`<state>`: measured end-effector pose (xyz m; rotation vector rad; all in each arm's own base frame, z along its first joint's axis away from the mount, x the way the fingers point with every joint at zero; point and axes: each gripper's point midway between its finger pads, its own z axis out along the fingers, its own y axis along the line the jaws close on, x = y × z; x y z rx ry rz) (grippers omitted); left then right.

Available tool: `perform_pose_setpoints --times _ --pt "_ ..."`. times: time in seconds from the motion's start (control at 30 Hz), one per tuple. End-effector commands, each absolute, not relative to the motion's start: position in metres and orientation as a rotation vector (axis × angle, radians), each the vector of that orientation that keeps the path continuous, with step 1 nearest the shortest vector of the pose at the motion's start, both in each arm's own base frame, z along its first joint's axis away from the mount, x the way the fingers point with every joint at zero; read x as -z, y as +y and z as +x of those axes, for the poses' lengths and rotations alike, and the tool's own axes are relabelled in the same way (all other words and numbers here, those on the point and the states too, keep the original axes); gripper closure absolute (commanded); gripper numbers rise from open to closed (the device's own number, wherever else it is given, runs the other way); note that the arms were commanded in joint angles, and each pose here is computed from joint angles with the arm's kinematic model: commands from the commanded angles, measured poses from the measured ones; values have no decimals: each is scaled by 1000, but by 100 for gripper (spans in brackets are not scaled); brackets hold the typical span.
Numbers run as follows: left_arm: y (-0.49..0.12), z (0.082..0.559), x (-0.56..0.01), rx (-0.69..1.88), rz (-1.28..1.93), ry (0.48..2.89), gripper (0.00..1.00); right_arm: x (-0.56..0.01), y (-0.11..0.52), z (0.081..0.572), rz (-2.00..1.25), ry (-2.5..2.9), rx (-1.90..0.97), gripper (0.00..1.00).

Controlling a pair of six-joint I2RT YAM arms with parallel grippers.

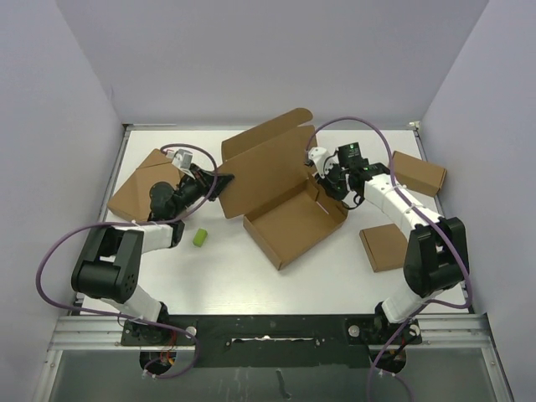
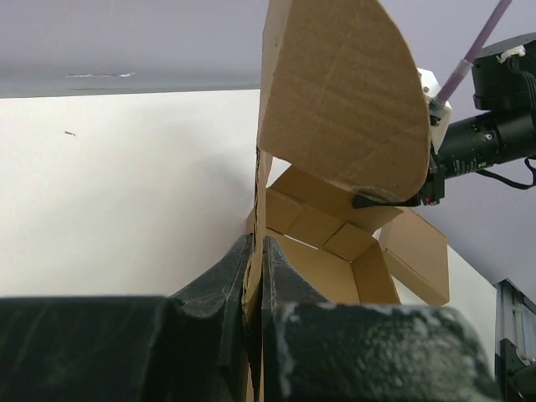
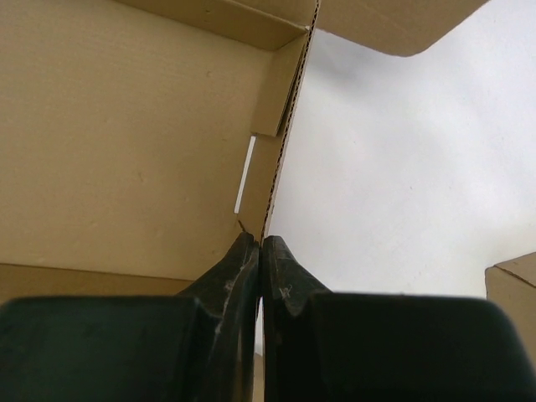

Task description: Fold the paper box

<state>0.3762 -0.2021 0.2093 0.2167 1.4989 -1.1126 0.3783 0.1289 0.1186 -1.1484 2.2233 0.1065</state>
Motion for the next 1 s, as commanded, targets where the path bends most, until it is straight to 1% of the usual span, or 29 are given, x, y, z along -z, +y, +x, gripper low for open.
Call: perform_pose_setpoints --times 0.0,0.07,0.1,0.23,0.37,0.47,0.53,0.57,0.63,0.8,0.87,0.97 --pt "-198 391 -222 1133 201 1477 98 -130 137 386 -1111 2155 -135 100" --pt "-193 393 -218 1143 154 1507 85 -127 131 387 -1095 2169 -117 100" --pt "-190 394 -217 1141 131 1518 81 -126 129 387 -1088 2175 -108 100" --pt "-180 392 -213 1108 60 1565 67 -123 123 389 -1076 2186 -80 100" --pt "-168 390 -211 1062 -5 1610 57 -122 121 390 -1074 2191 -68 100" --pt "-150 385 -213 994 -87 1633 42 -122 120 390 -1073 2190 -57 100" --pt "-135 382 -215 922 -146 1649 35 -122 120 391 -1074 2189 -55 100" --pt "-128 380 -217 882 -172 1658 33 -122 120 391 -1073 2188 -53 100" --pt "-115 374 -222 805 -213 1673 31 -123 121 392 -1076 2184 -51 100" --pt "-103 357 -238 733 -275 1700 32 -127 124 393 -1081 2165 -42 100" --pt "-110 352 -247 758 -284 1702 34 -129 125 393 -1083 2158 -37 100" --pt "-136 346 -260 840 -279 1701 41 -132 126 394 -1089 2142 -22 100"
